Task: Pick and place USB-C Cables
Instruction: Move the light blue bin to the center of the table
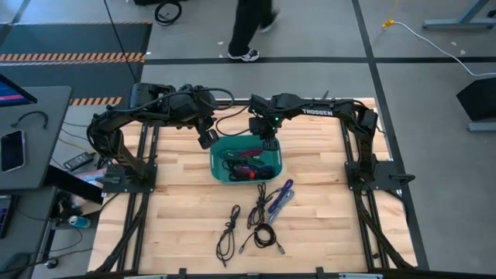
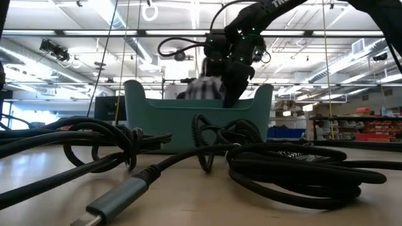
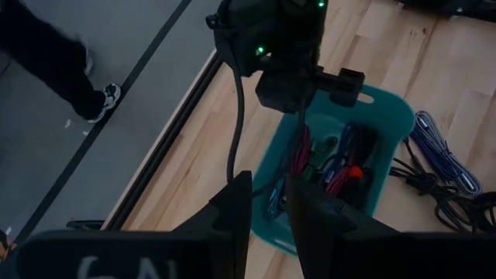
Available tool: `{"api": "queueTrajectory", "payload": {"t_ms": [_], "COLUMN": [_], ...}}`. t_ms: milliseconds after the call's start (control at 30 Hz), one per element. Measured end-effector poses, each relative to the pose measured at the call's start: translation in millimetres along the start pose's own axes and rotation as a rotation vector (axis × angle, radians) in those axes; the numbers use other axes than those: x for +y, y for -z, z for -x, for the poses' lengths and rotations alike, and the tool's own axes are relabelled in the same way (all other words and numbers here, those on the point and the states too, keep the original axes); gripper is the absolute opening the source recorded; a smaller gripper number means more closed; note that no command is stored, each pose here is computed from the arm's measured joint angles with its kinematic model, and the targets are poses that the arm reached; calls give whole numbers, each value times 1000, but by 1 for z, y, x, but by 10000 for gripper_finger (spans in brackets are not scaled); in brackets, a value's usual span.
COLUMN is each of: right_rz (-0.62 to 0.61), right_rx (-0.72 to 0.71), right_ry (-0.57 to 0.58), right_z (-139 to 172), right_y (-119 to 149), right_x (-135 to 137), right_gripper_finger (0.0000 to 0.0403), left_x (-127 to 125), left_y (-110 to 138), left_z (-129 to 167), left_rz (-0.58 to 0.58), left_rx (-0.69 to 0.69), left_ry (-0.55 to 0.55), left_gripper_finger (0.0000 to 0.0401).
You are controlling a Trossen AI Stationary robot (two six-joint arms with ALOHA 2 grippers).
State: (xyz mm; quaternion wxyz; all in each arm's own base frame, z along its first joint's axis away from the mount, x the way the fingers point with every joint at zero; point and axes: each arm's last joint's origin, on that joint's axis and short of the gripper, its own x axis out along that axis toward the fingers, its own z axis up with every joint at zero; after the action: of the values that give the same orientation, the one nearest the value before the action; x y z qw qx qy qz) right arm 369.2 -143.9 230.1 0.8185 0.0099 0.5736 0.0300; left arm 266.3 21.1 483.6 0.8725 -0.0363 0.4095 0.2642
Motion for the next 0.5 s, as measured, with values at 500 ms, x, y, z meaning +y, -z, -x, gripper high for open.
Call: {"api": "queueTrajectory", "payload": {"t_ms": [500], "right_rz": [-61], "right_rx": [15], "right_ry": [-6], "right_z": [-8], "right_y": [4], "right_x": [7], "right_gripper_finger": [5], "left_x": [0], "left_y": [0], "left_z": [0], "left_rz": [-8], "left_rx": [0], "left_ry": [0], "left_gripper_finger": [89]}}
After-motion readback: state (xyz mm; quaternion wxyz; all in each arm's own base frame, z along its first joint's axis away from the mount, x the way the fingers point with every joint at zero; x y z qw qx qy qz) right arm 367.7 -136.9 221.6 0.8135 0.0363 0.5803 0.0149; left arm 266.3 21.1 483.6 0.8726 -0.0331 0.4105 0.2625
